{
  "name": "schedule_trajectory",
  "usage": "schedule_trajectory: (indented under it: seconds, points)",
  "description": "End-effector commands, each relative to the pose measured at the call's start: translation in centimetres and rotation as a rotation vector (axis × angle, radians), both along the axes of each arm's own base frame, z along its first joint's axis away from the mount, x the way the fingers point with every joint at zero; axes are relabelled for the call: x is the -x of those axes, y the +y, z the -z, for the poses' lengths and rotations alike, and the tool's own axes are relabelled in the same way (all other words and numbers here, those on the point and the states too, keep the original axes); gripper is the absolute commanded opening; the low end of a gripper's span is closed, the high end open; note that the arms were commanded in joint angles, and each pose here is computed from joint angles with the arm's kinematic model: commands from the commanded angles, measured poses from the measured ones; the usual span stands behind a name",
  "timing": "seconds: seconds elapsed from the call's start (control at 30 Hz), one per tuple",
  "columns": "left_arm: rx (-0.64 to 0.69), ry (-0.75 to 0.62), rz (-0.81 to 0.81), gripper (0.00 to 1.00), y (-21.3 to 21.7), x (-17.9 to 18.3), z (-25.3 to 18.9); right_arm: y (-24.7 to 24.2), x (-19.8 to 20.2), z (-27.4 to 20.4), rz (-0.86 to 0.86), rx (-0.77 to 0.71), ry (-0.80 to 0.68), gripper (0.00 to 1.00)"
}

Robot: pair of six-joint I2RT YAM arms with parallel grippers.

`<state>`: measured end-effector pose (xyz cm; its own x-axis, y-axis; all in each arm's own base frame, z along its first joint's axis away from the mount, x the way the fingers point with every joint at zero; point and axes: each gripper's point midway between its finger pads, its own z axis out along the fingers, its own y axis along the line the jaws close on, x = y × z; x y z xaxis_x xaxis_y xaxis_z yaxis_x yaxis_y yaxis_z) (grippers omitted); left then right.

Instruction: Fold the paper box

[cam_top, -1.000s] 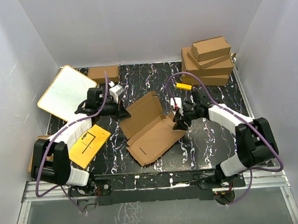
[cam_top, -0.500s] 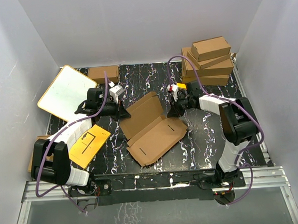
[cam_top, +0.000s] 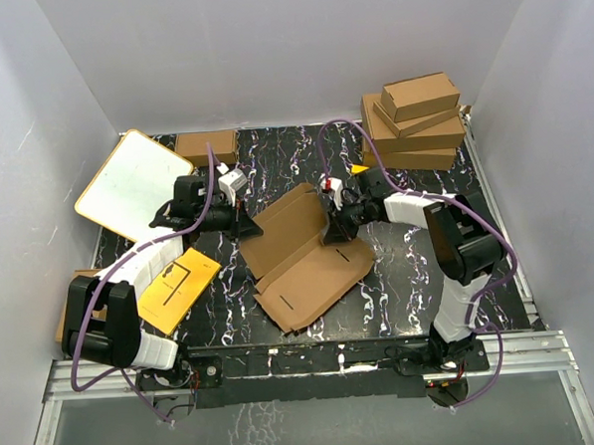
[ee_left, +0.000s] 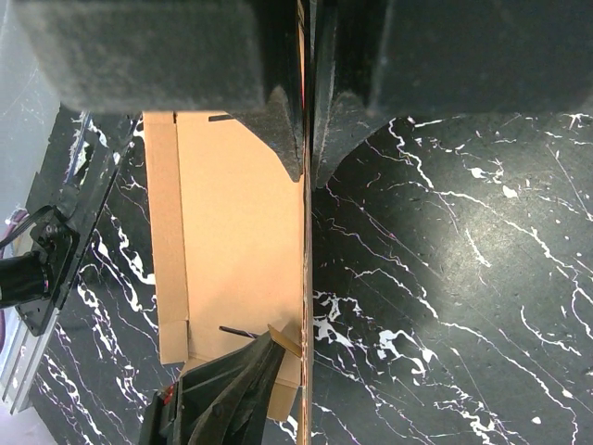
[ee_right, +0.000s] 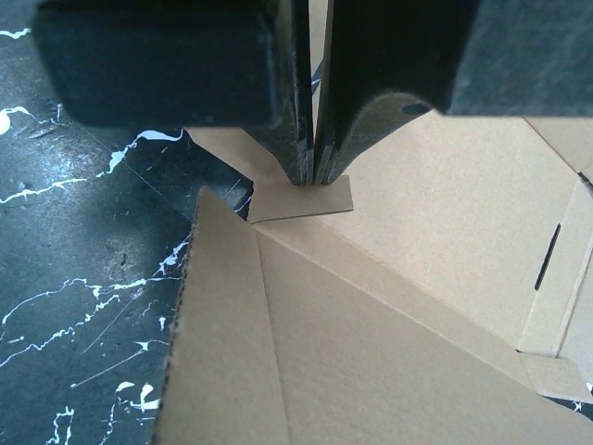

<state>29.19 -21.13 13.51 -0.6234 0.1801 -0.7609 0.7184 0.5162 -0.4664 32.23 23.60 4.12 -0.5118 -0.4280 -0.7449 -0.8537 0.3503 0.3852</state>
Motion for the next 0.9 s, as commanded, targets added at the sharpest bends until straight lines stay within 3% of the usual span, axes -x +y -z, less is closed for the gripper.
schedule_trajectory:
  seconds: [0.0,0.27,0.5,0.73,0.87]
  points:
    - [0.047,-0.041,0.043,0.00,-0.7,0.6,-1.7,0.7,-1.8,-2.0,-0.013,-0.047,-0.081,0.13]
    - [0.028,-0.082,0.017,0.00,-0.2,0.4,-2.3,-2.6,-0.6,-5.9,-0.069,-0.097,-0.223,0.23]
    - [0.058,-0.081,0.023,0.00,-0.5,0.6,-3.1,-3.3,4.7,-8.5,-0.285,-0.202,-0.428,0.30]
    - [0.245,-0.002,-0.001,0.00,-0.7,0.4,-6.7,-3.3,7.0,-8.0,-0.375,-0.241,-0.498,0.36]
    - [0.301,0.020,-0.067,0.00,0.1,-0.3,-9.2,-3.4,6.3,-11.6,-0.344,-0.320,-0.480,0.37]
